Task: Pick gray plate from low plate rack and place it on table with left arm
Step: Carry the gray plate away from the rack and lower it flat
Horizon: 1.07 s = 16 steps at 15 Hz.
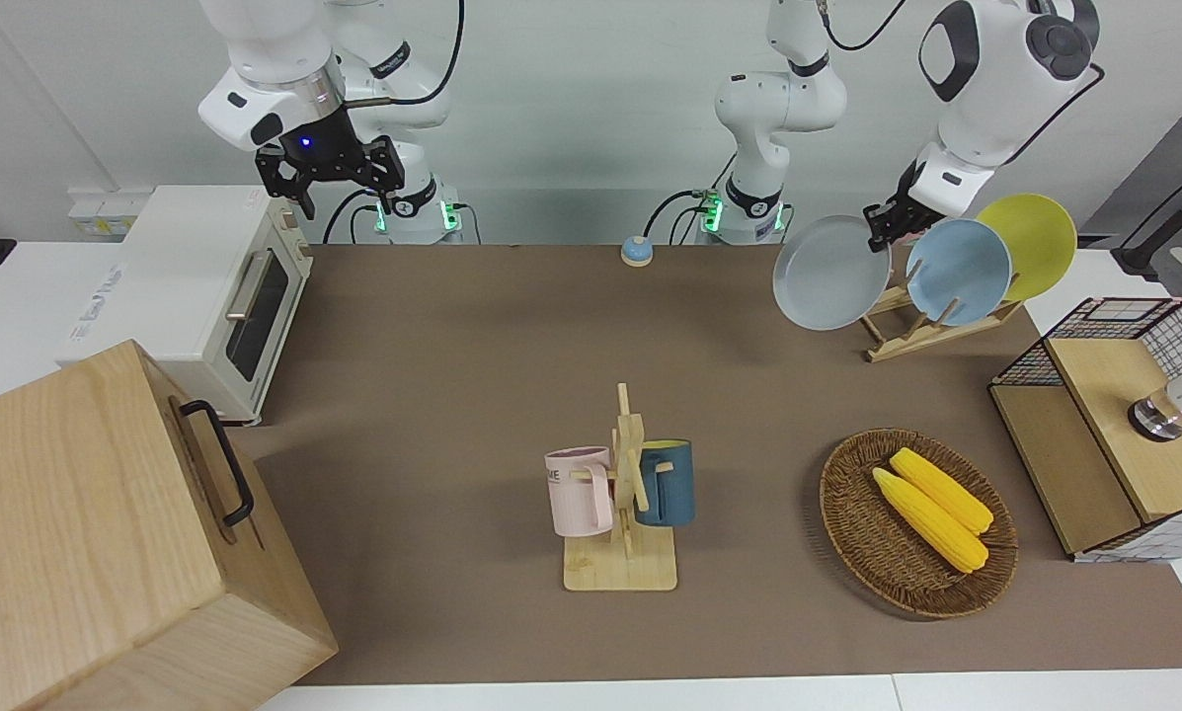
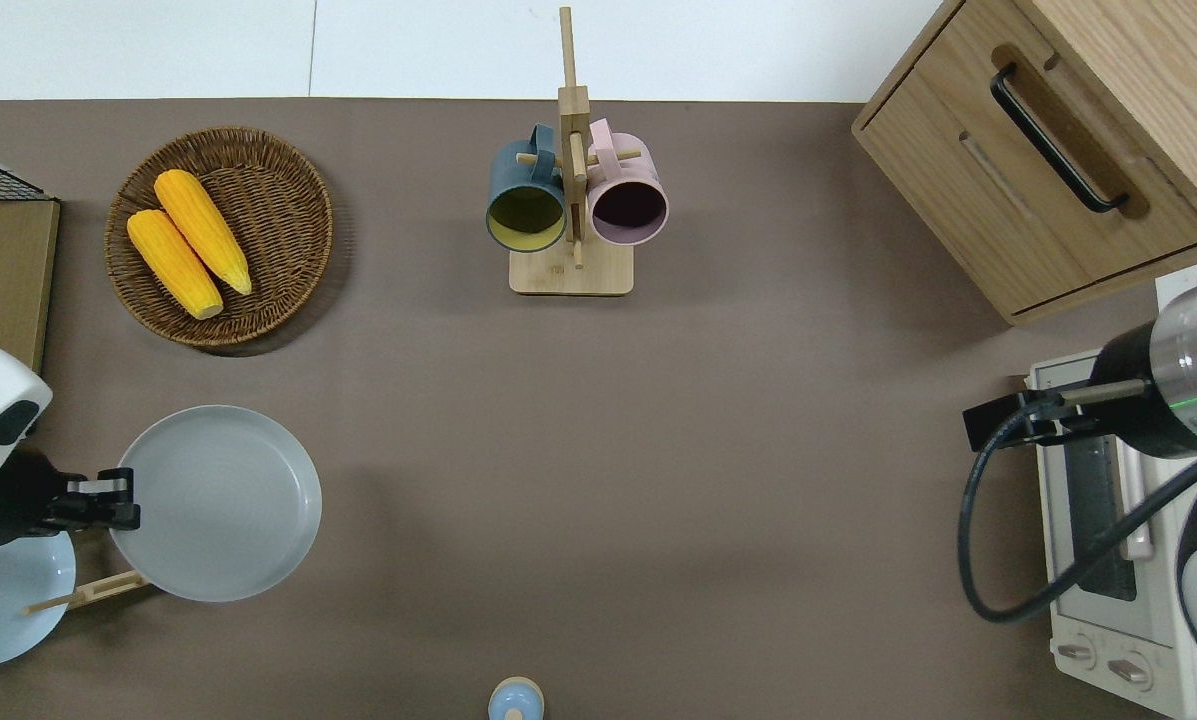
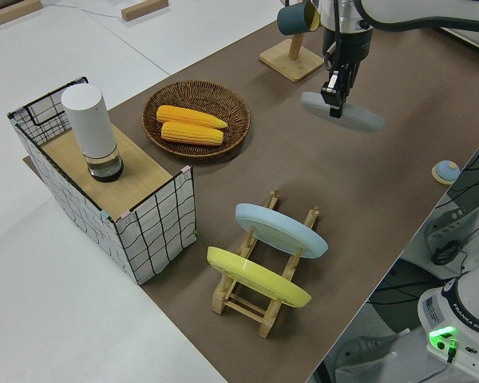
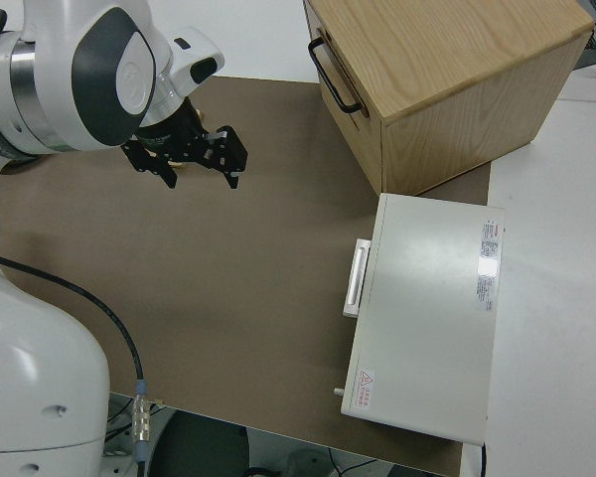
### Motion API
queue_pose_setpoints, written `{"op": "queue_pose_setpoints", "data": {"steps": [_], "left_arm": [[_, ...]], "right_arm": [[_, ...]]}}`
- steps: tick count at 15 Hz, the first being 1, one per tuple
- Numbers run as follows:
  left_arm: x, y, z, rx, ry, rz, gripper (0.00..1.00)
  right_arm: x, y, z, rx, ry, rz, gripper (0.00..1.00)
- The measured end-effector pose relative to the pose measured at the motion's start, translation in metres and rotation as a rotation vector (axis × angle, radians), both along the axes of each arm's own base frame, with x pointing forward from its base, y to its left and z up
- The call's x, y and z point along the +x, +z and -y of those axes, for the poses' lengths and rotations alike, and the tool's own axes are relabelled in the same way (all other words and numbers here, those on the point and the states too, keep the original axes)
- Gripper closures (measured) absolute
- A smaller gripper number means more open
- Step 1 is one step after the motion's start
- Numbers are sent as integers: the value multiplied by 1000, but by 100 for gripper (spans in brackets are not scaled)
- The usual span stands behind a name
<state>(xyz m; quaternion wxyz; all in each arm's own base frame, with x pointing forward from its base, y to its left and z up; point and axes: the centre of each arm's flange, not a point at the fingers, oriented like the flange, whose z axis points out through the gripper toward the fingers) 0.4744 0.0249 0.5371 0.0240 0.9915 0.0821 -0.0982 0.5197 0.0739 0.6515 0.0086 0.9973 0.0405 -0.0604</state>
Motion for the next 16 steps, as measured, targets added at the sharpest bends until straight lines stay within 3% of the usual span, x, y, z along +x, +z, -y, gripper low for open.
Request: {"op": "queue_pose_setpoints", "data": {"steps": [4,8,14,15,16], "left_arm": [[-3,-46,12,-37,3,30,91],[-17,-90,35,-30,-32,43,91],[-28,-131,50,-19,-56,0,91],[-28,-138,54,-16,-61,-13,89],[-26,-144,57,-13,-64,-23,78]], "right_arm": [[0,0,0,0,0,0,1],[0,0,0,0,0,0,1],[0,0,0,0,0,0,1],[0,0,0,0,0,0,1],[0,0,0,0,0,0,1]]}}
